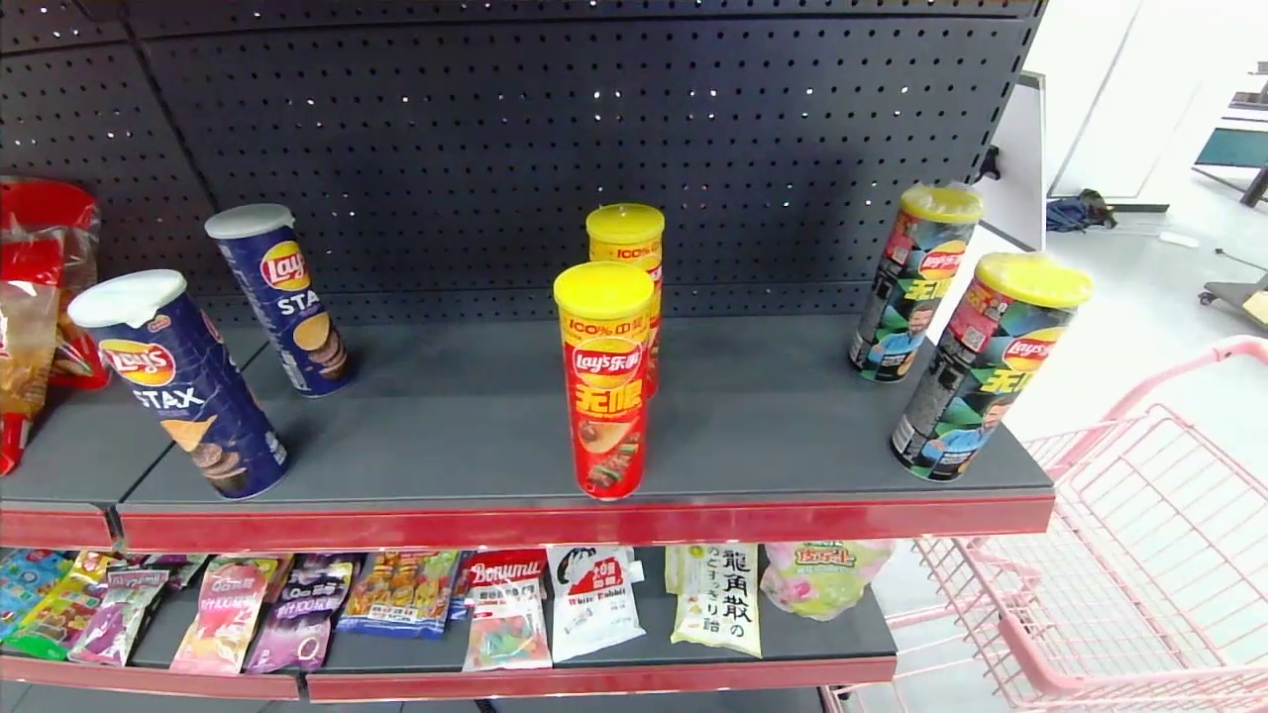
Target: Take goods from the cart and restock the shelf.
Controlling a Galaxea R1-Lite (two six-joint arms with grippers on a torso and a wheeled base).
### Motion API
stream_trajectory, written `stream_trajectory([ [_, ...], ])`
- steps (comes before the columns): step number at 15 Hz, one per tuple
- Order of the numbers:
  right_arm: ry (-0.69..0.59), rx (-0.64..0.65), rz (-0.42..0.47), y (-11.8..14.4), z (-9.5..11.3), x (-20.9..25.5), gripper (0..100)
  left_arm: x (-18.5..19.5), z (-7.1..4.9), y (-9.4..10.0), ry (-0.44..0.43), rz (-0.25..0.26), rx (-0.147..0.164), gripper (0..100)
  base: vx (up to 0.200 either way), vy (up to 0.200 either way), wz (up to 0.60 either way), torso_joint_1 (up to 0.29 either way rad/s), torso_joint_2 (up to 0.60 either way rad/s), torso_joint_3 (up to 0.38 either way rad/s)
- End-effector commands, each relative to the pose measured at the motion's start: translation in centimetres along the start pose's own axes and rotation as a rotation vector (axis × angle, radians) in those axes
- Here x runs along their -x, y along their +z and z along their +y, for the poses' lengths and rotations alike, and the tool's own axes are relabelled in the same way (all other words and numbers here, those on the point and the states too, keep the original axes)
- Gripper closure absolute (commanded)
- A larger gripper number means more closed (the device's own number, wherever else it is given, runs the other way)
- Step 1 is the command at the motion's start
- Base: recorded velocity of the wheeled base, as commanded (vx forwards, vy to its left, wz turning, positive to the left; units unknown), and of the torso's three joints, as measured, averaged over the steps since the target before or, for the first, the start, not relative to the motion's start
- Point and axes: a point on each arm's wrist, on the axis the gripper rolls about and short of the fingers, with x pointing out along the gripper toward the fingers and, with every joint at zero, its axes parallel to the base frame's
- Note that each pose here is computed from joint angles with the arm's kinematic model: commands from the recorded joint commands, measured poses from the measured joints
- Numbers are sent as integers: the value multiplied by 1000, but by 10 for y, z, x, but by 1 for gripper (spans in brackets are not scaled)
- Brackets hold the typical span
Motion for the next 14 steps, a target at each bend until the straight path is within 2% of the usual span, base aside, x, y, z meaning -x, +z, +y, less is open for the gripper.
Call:
stream_trajectory([
  [1, 2, 2, 2, 0, 0, 0, 0, 0, 0, 0, 0, 1, 1, 0, 0, 0, 0, 0, 0, 0],
  [14, -3, 1, 1, 0, 0, 0, 0, 0, 0, 0, -1, 1, 1, 0, 0, 0, 0, 0, 0, 0],
])
